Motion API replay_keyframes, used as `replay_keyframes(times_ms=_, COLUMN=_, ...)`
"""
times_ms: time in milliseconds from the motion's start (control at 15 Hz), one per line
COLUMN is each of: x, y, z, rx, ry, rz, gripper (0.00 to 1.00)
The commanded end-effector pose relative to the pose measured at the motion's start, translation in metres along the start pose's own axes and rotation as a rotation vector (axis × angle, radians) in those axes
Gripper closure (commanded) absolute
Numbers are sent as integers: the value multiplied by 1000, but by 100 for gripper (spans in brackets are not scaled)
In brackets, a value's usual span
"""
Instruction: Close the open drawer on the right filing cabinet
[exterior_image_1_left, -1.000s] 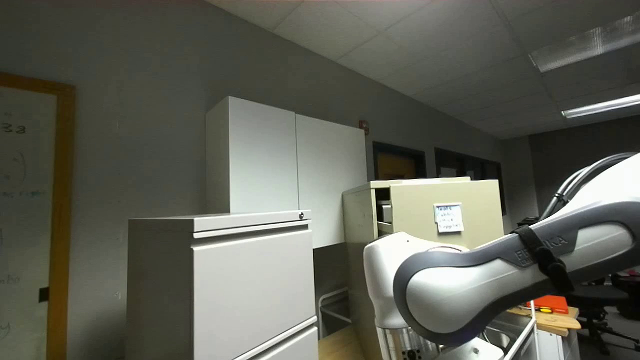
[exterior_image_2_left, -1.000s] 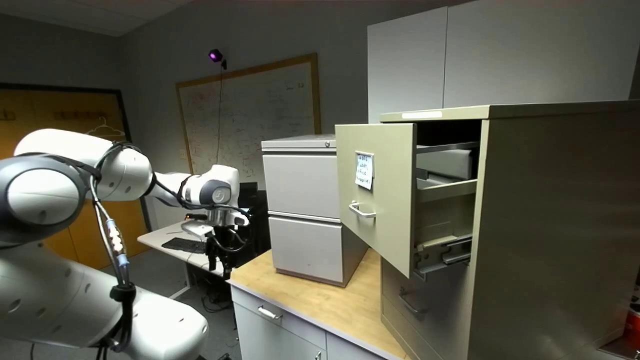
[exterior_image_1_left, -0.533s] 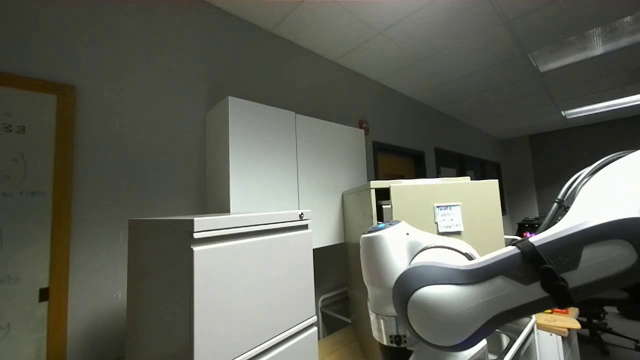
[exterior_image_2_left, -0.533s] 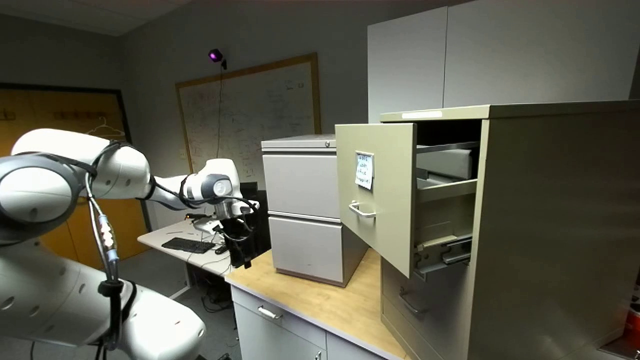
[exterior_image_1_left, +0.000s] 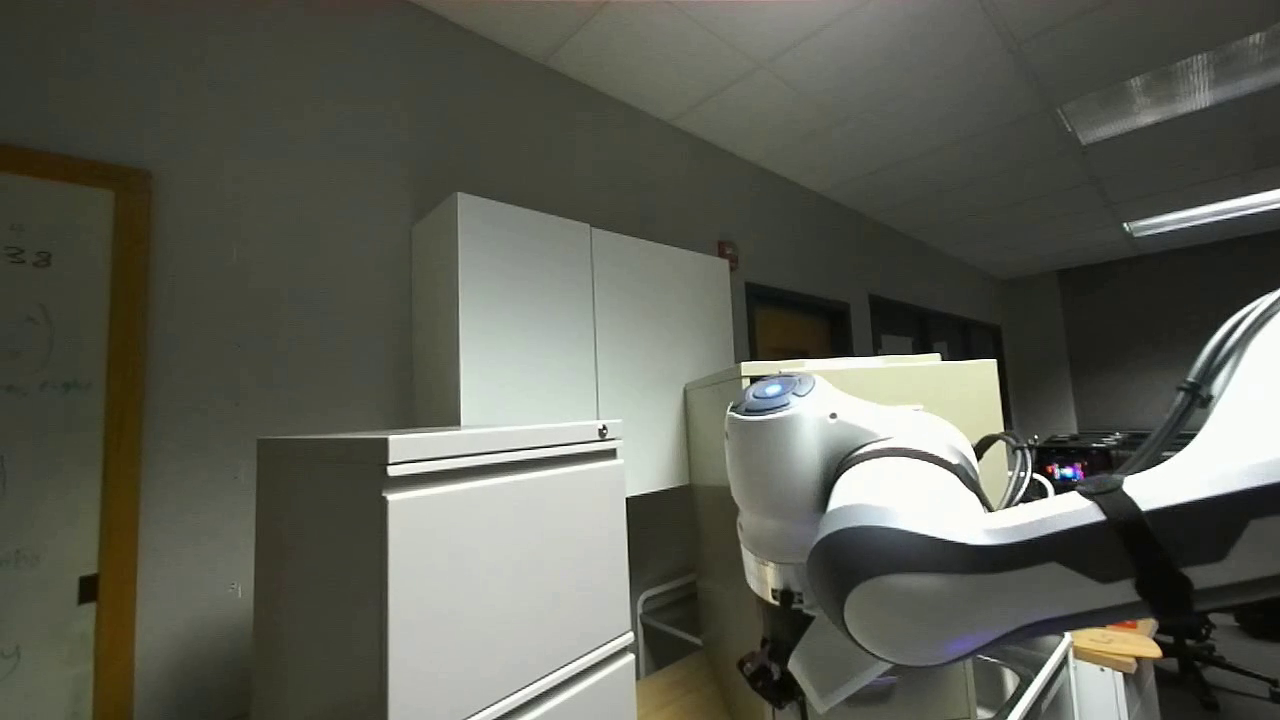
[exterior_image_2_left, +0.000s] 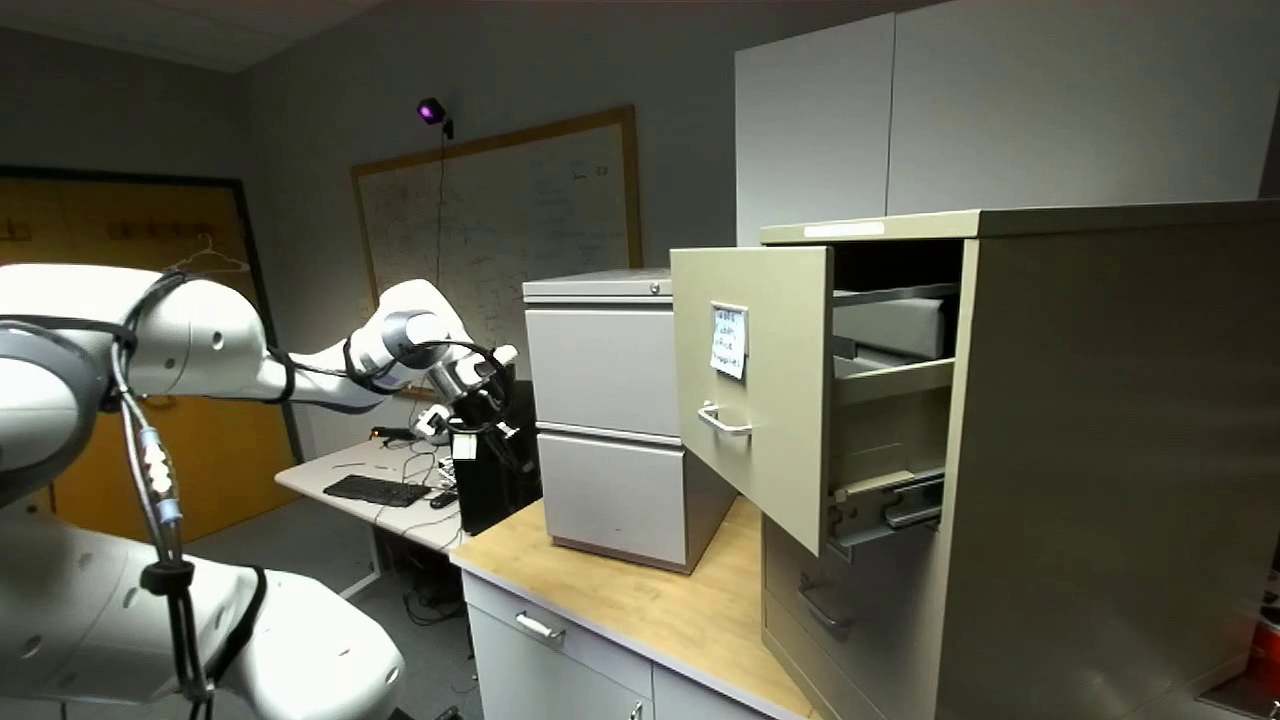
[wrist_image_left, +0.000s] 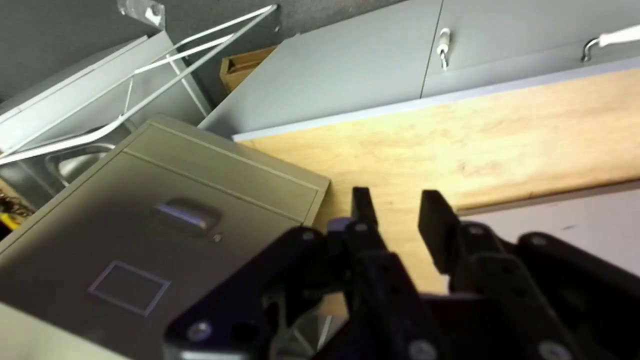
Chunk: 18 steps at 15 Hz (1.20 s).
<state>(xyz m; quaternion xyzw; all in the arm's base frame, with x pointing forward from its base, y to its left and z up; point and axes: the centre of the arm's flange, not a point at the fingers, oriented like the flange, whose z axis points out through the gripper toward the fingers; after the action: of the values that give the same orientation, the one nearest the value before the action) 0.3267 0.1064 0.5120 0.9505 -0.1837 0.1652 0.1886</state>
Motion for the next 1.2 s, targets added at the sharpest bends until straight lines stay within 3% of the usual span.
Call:
replay_keyframes(times_ms=0, x=11, y=29, z=-22, rx=-78, ry=163, rz=83, gripper=98)
replay_keyframes(times_ms=400, x=44, y=84, z=-29, rx=-169, ry=353, rz=234, gripper=100)
replay_keyframes(times_ms=800, x=81, y=135, z=-25, rx=-149, ry=425, rz=348, gripper=100)
replay_keyframes(times_ms=1133, x=105, y=151, z=-23, rx=-120, ry=493, rz=396, gripper=100)
